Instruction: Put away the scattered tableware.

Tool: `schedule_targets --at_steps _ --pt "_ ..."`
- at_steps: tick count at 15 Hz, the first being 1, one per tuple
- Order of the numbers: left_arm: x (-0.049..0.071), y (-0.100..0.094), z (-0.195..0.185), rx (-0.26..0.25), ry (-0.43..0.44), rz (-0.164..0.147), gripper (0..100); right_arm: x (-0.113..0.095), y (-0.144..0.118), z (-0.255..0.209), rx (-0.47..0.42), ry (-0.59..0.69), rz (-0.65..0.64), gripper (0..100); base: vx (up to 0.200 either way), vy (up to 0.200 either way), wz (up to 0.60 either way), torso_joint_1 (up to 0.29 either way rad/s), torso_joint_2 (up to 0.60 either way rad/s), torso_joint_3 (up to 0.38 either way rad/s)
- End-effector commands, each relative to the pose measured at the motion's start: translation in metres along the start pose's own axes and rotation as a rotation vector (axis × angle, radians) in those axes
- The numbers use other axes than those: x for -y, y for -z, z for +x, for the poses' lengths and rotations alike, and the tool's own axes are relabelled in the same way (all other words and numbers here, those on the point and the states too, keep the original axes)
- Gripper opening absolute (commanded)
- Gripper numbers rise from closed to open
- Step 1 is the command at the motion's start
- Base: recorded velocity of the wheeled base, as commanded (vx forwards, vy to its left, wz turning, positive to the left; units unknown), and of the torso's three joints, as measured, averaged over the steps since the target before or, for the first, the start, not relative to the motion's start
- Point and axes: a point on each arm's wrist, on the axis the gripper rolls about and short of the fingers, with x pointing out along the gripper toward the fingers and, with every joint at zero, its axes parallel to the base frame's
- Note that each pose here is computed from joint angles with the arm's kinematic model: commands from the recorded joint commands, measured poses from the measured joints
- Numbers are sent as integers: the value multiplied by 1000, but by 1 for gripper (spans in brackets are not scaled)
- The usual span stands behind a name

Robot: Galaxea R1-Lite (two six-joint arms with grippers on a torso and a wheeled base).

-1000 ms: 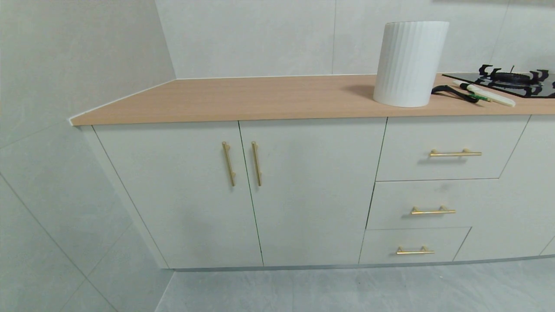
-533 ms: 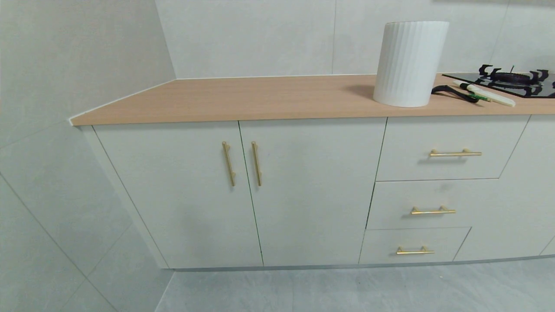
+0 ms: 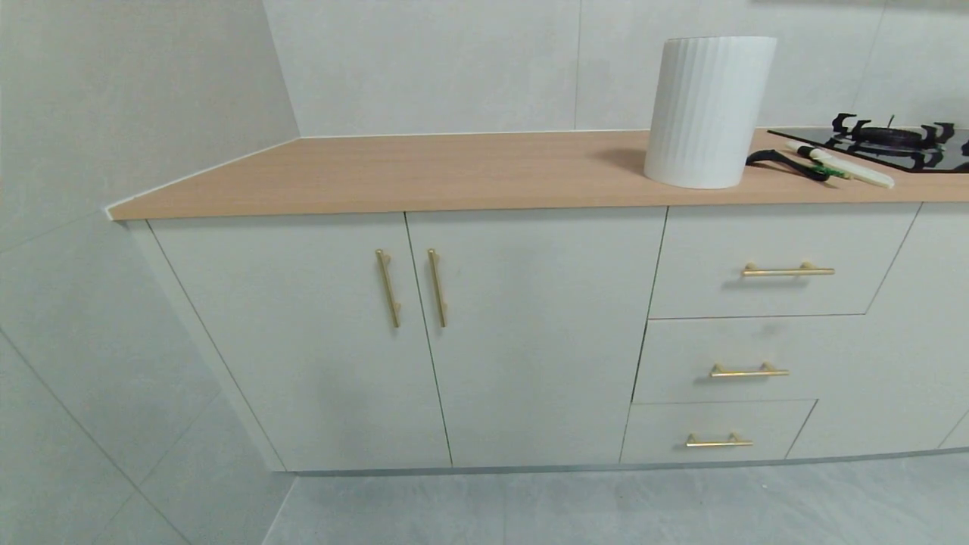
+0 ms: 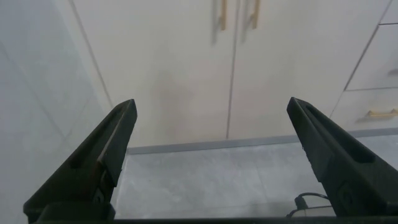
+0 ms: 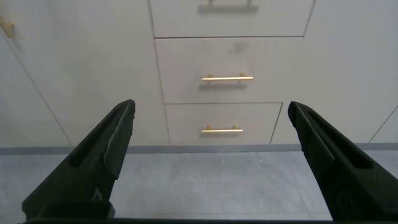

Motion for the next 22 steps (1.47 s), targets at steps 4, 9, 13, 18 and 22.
schedule_targets --at_steps 4,9,13,18,22 --pt "0 0 0 0 0 -1 100 0 0 0 -2 0 -2 100 0 -200 0 1 0 -1" --pt "0 0 0 0 0 1 100 0 0 0 -2 0 0 100 0 -200 0 0 4 3" --pt "0 0 0 0 0 1 100 0 0 0 -2 0 2 100 0 -200 0 5 5 2" --pt "0 0 0 0 0 1 100 0 0 0 -2 0 3 100 0 0 0 0 0 0" --pt "0 0 0 0 0 1 100 0 0 0 -2 0 3 100 50 0 0 1 -1 2"
